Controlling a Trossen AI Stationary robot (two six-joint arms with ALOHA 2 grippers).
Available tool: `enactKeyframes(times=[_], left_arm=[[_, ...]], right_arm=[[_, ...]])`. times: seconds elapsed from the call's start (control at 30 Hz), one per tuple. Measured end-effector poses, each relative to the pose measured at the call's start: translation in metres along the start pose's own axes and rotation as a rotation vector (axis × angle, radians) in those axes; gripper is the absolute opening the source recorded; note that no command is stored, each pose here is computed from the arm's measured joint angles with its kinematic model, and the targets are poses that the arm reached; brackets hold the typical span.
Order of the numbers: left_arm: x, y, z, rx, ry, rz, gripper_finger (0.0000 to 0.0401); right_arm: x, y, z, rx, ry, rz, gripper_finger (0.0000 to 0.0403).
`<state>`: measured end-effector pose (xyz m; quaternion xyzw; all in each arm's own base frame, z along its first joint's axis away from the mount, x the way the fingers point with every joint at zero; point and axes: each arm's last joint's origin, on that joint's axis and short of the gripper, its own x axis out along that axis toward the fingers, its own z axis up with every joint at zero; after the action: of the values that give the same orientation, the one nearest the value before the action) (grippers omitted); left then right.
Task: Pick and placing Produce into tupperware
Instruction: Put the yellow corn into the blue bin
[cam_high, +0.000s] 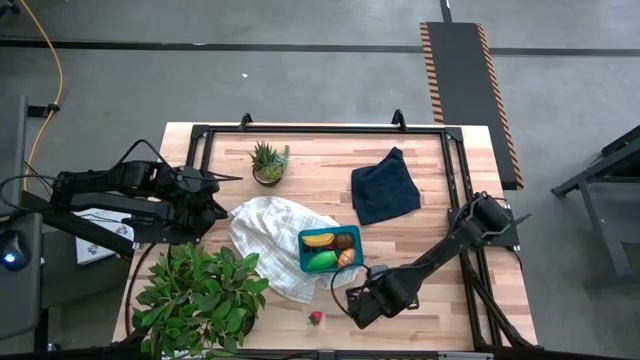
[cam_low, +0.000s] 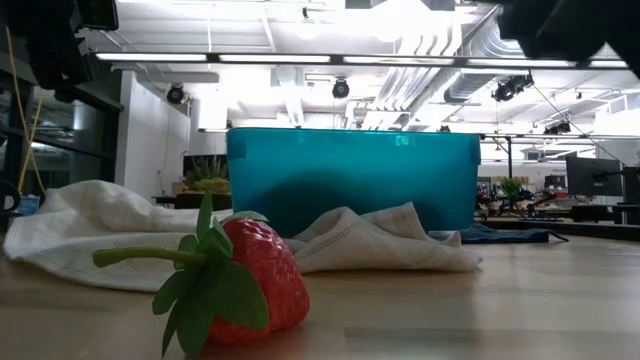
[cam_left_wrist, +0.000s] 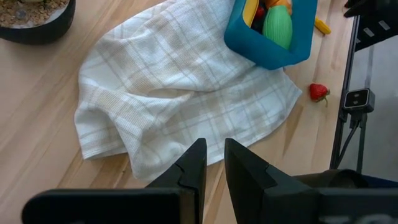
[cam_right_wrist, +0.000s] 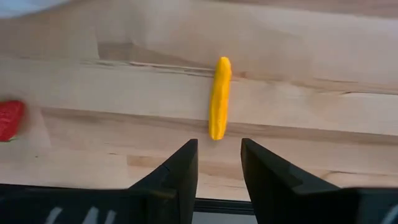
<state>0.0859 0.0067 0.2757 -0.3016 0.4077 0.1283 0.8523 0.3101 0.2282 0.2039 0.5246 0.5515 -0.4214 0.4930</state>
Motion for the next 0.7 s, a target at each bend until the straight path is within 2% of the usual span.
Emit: enactKeyframes(times=[0.17, 0.37, 0.7], left_arm=[[0.000, 0.000, 0.000, 0.000, 0.000, 0.000, 0.0046], [0.000, 0.000, 0.000, -0.001, 0.000, 0.000, 0.0046], [0.000, 0.000, 0.000, -0.001, 0.000, 0.000, 0.0046]], right_arm=[[0.015, 0.000, 0.001, 0.004, 0.035, 0.036, 0.0114], [0.017, -0.003, 0.005, 0.010, 0.003, -0.002, 0.0114], [0.016, -0.001, 0.010, -0.002, -0.006, 0.003, 0.0114]])
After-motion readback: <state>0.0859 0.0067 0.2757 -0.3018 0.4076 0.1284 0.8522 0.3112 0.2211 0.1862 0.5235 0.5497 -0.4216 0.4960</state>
